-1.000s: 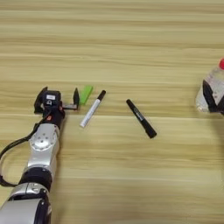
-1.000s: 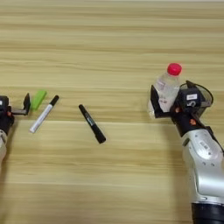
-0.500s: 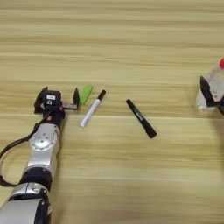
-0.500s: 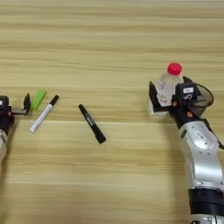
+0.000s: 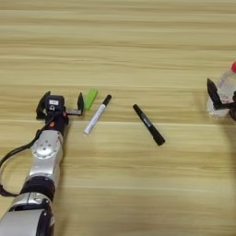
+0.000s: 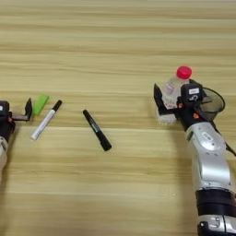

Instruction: Move the objects on the table

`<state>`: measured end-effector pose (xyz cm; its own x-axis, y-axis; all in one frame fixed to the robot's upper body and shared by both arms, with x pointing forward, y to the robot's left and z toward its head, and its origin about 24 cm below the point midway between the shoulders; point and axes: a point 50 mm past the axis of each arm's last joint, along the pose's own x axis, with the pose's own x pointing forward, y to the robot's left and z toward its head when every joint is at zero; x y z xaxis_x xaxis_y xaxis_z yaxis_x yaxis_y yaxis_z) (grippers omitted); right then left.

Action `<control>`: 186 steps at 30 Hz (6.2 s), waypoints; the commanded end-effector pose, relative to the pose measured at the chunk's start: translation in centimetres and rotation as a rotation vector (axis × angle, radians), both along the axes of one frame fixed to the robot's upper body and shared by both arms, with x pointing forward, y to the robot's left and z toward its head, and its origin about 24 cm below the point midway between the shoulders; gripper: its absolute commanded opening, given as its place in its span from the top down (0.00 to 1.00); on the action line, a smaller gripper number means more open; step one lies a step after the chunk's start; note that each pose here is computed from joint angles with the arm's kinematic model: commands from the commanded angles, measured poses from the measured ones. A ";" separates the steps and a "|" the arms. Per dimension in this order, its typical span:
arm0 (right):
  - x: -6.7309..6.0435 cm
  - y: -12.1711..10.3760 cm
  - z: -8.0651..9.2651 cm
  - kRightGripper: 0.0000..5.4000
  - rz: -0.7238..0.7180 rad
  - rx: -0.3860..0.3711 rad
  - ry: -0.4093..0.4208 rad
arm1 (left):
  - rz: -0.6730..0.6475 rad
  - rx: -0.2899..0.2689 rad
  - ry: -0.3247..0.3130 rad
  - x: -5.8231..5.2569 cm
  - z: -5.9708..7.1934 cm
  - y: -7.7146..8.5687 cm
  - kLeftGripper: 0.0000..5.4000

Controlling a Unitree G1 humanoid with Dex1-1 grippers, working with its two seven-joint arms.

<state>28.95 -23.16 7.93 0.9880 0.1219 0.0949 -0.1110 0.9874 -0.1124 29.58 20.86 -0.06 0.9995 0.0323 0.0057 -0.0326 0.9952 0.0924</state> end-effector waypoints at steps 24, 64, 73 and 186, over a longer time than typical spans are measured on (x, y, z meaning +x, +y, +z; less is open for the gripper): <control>-1.2 5.7 1.6 0.44 0.207 0.054 -0.035 | -0.004 0.006 -0.003 0.1 0.2 0.0 0.00; -1.7 7.8 -0.7 0.00 0.265 0.044 0.044 | -0.002 -0.002 -0.003 0.1 0.2 -0.1 0.00; -3.8 6.7 -2.6 0.00 0.235 0.052 0.121 | -0.003 -0.004 -0.005 0.1 0.2 -0.3 0.00; -7.4 2.5 7.1 0.81 0.104 0.027 -0.203 | -0.002 -0.003 -0.008 0.2 0.3 -0.1 0.00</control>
<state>21.41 -19.72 15.32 0.9130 0.2615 0.3132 -0.2319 0.9641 -0.1291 29.62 20.64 0.07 0.9994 0.0320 0.0155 -0.0332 0.9958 0.0854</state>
